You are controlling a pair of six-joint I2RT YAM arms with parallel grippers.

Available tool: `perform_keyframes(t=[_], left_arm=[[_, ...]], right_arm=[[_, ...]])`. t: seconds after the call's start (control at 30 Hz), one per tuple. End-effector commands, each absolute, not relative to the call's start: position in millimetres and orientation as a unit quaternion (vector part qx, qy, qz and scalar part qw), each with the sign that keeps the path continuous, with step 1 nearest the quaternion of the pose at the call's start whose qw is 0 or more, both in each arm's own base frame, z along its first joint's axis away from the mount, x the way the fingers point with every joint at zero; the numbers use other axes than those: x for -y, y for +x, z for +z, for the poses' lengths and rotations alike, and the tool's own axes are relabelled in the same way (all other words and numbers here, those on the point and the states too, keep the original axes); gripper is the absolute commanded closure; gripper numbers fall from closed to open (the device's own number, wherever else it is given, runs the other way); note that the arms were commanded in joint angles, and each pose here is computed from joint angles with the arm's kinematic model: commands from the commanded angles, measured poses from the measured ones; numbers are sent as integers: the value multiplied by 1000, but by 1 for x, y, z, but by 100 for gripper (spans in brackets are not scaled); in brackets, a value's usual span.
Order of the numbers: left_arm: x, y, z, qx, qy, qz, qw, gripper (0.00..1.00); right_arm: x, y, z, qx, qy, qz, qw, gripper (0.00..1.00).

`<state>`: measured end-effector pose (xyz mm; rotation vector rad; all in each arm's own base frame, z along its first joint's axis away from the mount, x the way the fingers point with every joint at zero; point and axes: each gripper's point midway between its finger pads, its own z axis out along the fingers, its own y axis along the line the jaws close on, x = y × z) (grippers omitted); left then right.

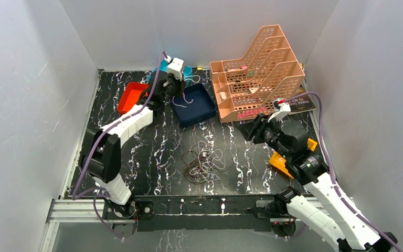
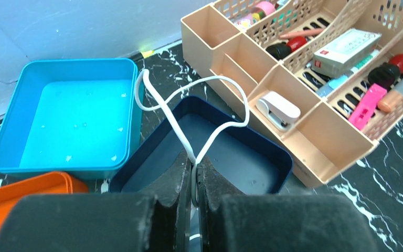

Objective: Untangle the cables

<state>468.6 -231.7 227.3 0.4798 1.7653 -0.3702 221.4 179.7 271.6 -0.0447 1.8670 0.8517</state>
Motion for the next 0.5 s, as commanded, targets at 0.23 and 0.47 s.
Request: perform_keyframes(t=[0.23,0.47], left_arm=[[256,517,232,-704,193,-230,643,100],[253,516,189,-736,190,-220,611,100]], right_arm=[[-169,221,271,-777,-16,333,534,48],[-168,222,270,-778,-12,330,534,48]])
